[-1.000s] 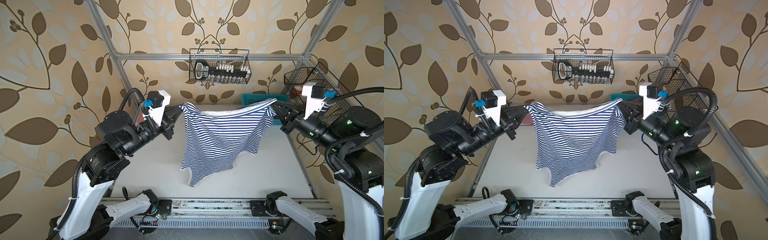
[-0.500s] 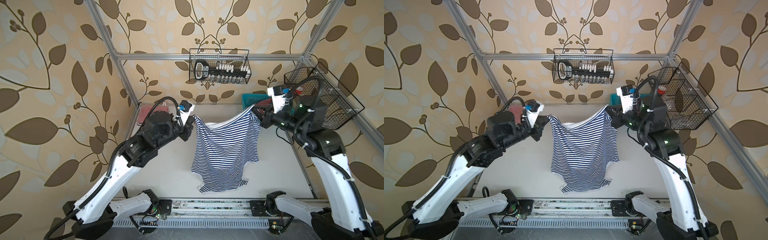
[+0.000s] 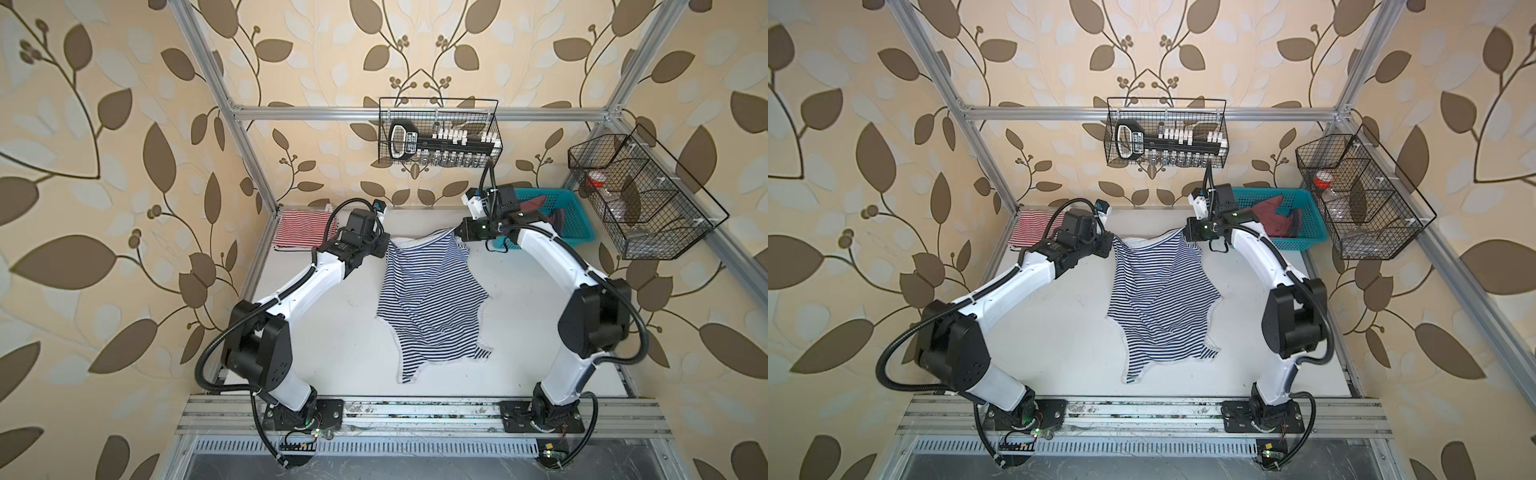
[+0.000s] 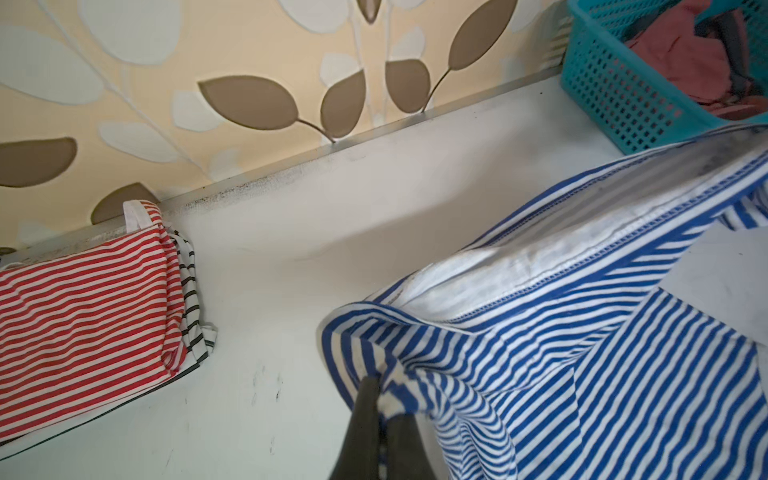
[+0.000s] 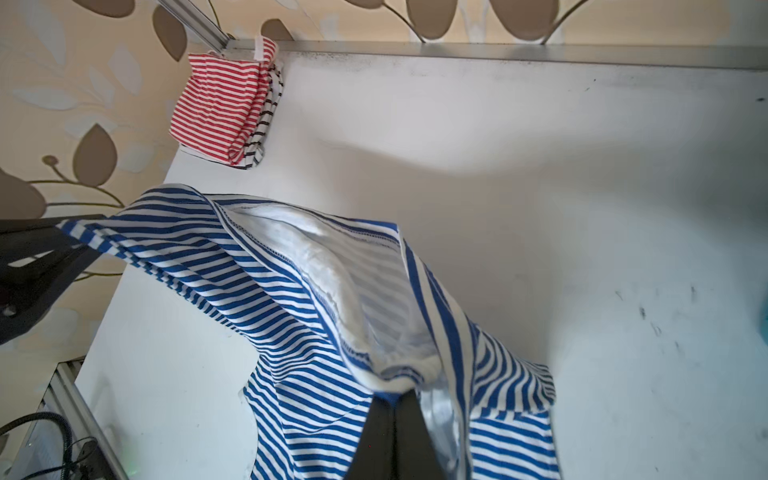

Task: Fold and stack the tank tops
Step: 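Lower the held tank top flat onto the table with both grippers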

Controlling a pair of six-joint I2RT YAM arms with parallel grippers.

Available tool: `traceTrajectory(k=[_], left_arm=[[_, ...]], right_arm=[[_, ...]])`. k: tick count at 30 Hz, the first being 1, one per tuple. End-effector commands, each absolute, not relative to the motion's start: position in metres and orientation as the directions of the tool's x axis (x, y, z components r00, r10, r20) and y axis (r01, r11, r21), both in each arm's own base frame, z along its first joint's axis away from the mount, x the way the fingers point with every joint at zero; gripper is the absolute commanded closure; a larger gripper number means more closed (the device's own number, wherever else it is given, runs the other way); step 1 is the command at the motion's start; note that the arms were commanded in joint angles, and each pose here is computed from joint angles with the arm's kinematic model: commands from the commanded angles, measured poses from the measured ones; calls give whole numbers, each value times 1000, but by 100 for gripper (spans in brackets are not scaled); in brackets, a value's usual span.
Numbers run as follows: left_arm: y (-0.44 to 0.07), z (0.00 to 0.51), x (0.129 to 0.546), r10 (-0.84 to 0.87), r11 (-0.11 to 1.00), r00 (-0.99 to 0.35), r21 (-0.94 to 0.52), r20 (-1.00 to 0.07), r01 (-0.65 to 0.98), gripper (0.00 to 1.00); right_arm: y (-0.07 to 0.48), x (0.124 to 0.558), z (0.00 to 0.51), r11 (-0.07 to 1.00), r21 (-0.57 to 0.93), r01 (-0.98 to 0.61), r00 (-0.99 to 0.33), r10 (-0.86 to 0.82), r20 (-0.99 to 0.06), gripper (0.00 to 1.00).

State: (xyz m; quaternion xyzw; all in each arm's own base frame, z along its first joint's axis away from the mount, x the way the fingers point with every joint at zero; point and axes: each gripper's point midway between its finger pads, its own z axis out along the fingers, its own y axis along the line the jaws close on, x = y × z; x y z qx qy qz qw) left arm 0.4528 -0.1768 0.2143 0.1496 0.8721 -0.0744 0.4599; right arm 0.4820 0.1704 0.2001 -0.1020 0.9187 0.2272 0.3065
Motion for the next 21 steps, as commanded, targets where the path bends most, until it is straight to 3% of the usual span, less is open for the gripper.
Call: traceTrajectory(k=[1, 8, 12, 14, 16, 17, 18, 19, 21], left_arm=[[-182, 246, 487, 99, 943, -432, -53, -897, 328, 100], [-182, 212, 525, 80, 953, -482, -74, -873, 293, 100], [-171, 203, 543, 18, 970, -486, -102, -874, 221, 100], [-159, 204, 551, -21, 980, -475, -112, -880, 164, 90], [-146, 207, 558, -57, 988, -455, -115, -888, 101, 89], [-140, 210, 561, -70, 990, -444, -115, -893, 76, 79], [-137, 214, 563, -73, 992, -435, -110, -897, 60, 59], [-133, 218, 565, -75, 994, -429, -104, -900, 45, 52], [-125, 231, 566, -75, 996, -405, -86, -911, 9, 47]], right_arm=[[173, 502, 192, 873, 371, -317, -802, -39, -595, 100], [171, 542, 166, 882, 399, -252, -820, 25, -572, 100], [169, 562, 160, 880, 413, -232, -815, 56, -577, 84], [168, 570, 160, 879, 422, -223, -810, 74, -582, 75], [168, 576, 166, 875, 427, -226, -799, 84, -596, 73], [168, 577, 168, 874, 430, -227, -794, 90, -601, 68], [168, 577, 172, 873, 432, -229, -790, 93, -606, 64], [168, 575, 175, 871, 432, -233, -787, 92, -610, 62], [167, 565, 183, 867, 433, -246, -781, 87, -619, 57]])
